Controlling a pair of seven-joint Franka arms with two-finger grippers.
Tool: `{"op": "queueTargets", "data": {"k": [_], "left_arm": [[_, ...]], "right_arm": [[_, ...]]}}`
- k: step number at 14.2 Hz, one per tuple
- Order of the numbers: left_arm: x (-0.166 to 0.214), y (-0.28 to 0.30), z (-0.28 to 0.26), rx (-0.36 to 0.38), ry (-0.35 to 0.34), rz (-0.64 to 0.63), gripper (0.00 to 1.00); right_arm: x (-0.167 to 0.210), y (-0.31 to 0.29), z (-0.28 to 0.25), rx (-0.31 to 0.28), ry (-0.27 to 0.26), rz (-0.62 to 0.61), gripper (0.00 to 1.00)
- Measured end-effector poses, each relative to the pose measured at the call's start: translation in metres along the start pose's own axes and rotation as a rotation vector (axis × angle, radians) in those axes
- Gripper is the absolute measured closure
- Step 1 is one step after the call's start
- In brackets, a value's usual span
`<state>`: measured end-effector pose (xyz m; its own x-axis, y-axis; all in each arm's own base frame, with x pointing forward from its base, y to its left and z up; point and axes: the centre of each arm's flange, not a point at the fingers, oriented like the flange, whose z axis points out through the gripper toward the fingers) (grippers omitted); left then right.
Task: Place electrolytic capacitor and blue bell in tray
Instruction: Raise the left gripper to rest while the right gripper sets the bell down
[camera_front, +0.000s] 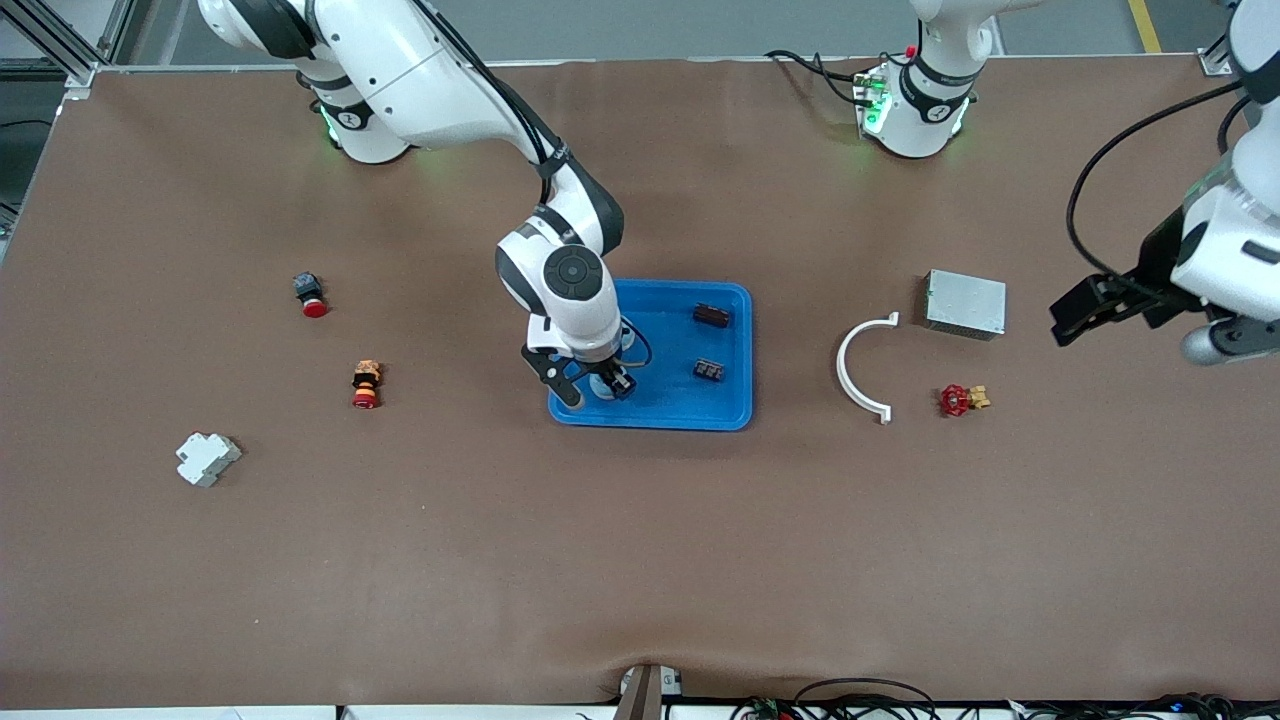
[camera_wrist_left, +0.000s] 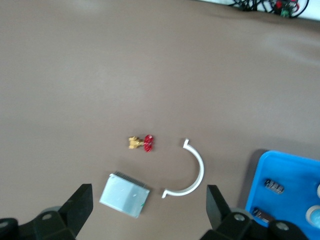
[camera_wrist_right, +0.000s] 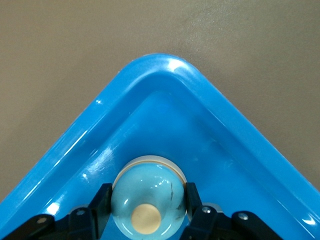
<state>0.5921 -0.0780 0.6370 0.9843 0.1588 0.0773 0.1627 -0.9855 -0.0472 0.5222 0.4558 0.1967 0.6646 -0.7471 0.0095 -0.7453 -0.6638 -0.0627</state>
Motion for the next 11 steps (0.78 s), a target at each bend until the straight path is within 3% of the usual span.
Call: {"op": "queueTargets", "data": {"k": [4, 8, 9, 11], "left_arm": [[-0.02, -0.031, -0.02, 0.001, -0.057, 0.033, 0.0], [-0.043, -0.072, -0.042, -0.043, -0.095, 0.016, 0.0], [-0.05, -0.077, -0.046, -0.047, -0.095, 0.012, 0.0], [-0.061, -0.079, -0.049, -0.047, -0.094, 0.013, 0.0]], "right_arm": [[-0.002, 0.0, 0.003, 0.004, 0.007, 0.007, 0.37], [-0.003, 0.0, 0.003, 0.005, 0.014, 0.004, 0.37], [-0.004, 0.0, 0.003, 0.005, 0.017, 0.001, 0.33], [-0.005, 0.0, 0.006, 0.005, 0.025, -0.001, 0.14]]}}
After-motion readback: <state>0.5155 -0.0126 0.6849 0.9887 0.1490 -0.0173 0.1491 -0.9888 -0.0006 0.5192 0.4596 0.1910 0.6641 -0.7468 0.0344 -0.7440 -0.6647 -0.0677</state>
